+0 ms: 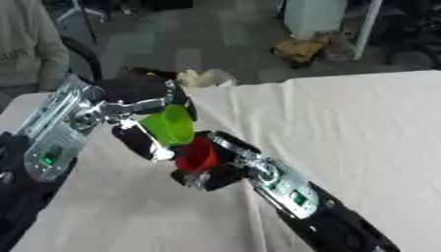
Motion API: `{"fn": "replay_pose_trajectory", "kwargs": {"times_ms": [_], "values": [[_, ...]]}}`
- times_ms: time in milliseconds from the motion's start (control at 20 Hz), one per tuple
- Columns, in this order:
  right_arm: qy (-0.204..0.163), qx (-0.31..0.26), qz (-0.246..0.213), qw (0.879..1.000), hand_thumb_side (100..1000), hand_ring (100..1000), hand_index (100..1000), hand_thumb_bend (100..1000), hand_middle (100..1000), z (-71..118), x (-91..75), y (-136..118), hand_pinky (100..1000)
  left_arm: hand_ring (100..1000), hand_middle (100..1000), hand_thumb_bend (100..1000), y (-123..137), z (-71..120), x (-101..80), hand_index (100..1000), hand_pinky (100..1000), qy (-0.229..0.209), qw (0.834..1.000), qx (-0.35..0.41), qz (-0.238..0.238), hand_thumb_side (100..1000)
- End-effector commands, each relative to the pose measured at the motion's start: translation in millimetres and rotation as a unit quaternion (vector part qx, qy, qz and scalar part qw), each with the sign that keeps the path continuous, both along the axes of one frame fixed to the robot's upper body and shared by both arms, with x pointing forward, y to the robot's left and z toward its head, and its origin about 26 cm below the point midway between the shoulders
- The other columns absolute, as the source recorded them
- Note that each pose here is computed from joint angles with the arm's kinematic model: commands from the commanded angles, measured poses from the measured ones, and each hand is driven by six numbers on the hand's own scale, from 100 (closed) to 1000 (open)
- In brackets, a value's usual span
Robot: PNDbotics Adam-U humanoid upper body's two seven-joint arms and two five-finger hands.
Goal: Pour the contents of one cup into another cup.
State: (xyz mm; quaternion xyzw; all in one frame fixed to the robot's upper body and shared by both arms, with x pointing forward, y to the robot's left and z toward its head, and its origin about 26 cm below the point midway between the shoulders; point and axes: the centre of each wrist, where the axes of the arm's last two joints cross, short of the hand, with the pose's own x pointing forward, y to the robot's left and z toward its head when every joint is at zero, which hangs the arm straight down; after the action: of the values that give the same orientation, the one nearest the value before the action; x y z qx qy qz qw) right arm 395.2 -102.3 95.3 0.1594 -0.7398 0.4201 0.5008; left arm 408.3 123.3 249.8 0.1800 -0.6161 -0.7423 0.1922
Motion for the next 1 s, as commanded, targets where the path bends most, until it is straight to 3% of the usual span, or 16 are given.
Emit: {"fn": "replay_pose_trajectory", "kwargs": {"times_ms": [50, 1000], "values": [[-0.01, 0.007, 0.007, 1.0, 220, 351, 491, 100, 307, 9.5, 1.3, 4.6, 469, 224, 413, 275, -4.4, 14.0, -0.6, 716, 162, -0.022, 1.0, 0.011, -0.004, 223], [-0.003, 0.002, -0.005, 1.0, 216, 352, 491, 100, 307, 1.2, 2.6, -3.0, 470, 224, 386, 307, -6.8, 18.5, -0.9, 716, 198, -0.05, 0.998, 0.044, -0.008, 221]]}}
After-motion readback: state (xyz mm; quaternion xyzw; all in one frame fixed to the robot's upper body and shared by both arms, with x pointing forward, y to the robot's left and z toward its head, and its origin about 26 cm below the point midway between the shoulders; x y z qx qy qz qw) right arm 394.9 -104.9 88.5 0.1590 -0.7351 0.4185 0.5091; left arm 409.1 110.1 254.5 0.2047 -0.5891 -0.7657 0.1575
